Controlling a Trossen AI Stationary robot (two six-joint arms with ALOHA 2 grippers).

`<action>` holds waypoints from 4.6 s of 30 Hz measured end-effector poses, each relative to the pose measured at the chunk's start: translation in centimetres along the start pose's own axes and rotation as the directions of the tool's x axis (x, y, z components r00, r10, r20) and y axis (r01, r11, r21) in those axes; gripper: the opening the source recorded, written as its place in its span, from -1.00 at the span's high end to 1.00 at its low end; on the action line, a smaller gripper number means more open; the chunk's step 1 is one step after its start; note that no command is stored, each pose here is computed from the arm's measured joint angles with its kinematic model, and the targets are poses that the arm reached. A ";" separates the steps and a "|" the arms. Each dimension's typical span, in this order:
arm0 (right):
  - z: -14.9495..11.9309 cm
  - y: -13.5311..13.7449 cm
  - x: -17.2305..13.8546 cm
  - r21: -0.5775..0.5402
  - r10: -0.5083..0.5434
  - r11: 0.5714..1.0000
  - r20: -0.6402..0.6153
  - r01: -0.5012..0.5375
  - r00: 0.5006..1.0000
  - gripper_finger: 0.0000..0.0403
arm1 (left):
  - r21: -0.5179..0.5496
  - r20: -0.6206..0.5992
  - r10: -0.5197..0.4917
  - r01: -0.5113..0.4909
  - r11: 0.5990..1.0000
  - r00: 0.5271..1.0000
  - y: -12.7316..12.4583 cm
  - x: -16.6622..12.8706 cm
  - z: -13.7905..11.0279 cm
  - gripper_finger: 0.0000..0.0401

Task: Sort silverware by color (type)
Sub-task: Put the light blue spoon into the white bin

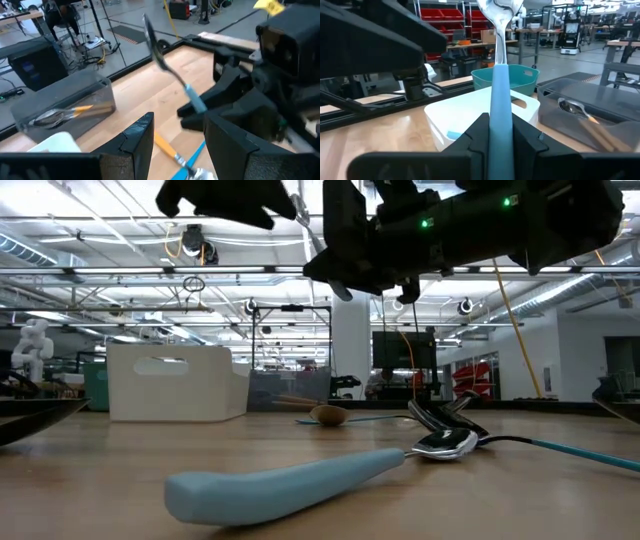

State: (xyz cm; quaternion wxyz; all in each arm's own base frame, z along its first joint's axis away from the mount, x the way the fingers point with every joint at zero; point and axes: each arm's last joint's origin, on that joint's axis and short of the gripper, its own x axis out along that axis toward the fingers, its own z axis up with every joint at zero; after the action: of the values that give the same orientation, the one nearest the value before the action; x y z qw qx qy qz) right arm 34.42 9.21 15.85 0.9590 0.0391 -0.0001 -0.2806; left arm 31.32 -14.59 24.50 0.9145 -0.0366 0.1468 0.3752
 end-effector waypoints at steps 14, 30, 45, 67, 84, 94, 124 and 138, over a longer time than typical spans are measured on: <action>-0.4 -0.3 0.0 -0.038 -0.052 0.998 -0.018 0.051 0.999 0.77 | 0.073 -0.062 -0.005 0.010 0.997 0.998 -0.2 3.8 -1.1 0.15; -0.5 0.4 -1.1 -0.189 -0.060 0.980 -0.018 0.056 0.998 0.77 | 0.057 -0.042 -0.100 0.102 0.993 0.994 -0.9 4.2 0.1 0.15; -0.2 1.8 -2.5 -0.366 0.040 0.930 0.001 -0.037 0.999 0.77 | 0.094 -0.036 -0.166 0.168 0.981 0.986 -0.6 2.7 1.4 0.15; 0.3 2.1 -2.5 -0.354 0.058 0.934 0.029 -0.044 0.998 0.71 | 0.120 -0.008 -0.253 0.252 0.960 0.968 -1.4 2.3 1.9 0.94; -1.6 1.8 -2.7 -0.289 0.031 0.956 -0.098 -0.058 0.995 -0.17 | 0.162 -0.033 -0.287 0.288 0.944 0.957 -1.5 2.3 2.0 0.99; -2.5 1.6 -2.9 -0.293 0.018 0.954 -0.162 -0.066 0.987 -0.29 | 0.202 -0.104 -0.320 0.335 0.920 0.942 -1.7 1.7 3.8 0.98; 0.4 4.6 -8.2 -0.346 0.202 0.910 -0.119 -0.231 0.972 -0.28 | 0.285 -0.437 -0.062 0.203 0.937 0.897 9.3 -1.4 9.5 0.98; 1.1 5.6 -10.9 -0.439 0.280 0.847 -0.111 -0.300 0.954 -0.28 | -0.125 -0.520 -0.312 0.291 0.949 0.795 18.8 5.2 3.5 0.99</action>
State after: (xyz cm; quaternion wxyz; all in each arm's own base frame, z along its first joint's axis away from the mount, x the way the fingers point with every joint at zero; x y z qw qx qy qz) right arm 28.28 19.71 17.60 0.9728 -0.1788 0.0795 -0.1240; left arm 22.54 3.03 27.08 0.8845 -0.1798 0.3799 0.2026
